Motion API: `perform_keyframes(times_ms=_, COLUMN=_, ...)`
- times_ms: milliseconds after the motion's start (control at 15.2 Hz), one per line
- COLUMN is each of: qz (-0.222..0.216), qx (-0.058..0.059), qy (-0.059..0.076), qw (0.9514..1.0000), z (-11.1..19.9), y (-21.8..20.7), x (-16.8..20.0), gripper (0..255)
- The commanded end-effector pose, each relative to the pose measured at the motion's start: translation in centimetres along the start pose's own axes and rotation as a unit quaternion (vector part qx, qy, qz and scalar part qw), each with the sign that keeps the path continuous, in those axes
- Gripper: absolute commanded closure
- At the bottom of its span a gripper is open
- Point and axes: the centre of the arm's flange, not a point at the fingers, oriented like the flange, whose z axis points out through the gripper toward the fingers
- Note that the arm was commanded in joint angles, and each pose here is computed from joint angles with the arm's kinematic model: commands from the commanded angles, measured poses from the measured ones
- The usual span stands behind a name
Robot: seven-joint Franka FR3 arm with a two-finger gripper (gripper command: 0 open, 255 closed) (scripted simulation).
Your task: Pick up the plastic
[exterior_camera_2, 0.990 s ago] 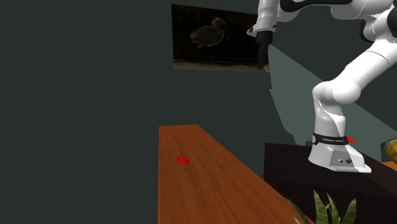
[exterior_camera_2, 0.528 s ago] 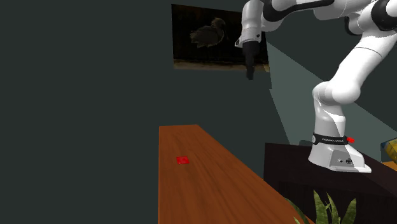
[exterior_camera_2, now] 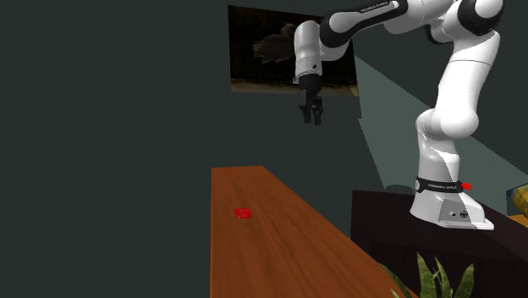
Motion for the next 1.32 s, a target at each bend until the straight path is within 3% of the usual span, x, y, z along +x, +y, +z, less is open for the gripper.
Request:
perform_keyframes(times_ms=0, qz=0.027, qx=0.007, qy=-0.015, qw=0.9995, z=1.6, y=-0.9, x=1.9, gripper=0)
perform_keyframes(times_ms=264, qz=0.078, qx=0.021, qy=-0.043, qw=0.9958, z=5.1, y=-3.1, x=5.6, gripper=0)
perform_keyframes(times_ms=594, qz=0.142, qx=0.038, qy=-0.078, qw=0.9861, z=9.7, y=-5.5, x=10.3, gripper=0)
perform_keyframes(times_ms=924, qz=0.205, qx=0.054, qy=-0.113, qw=0.9708, z=14.6, y=-7.5, x=14.9, gripper=0)
perform_keyframes(times_ms=1254, qz=0.266, qx=0.071, qy=-0.147, qw=0.9501, z=19.7, y=-9.0, x=19.3, gripper=0)
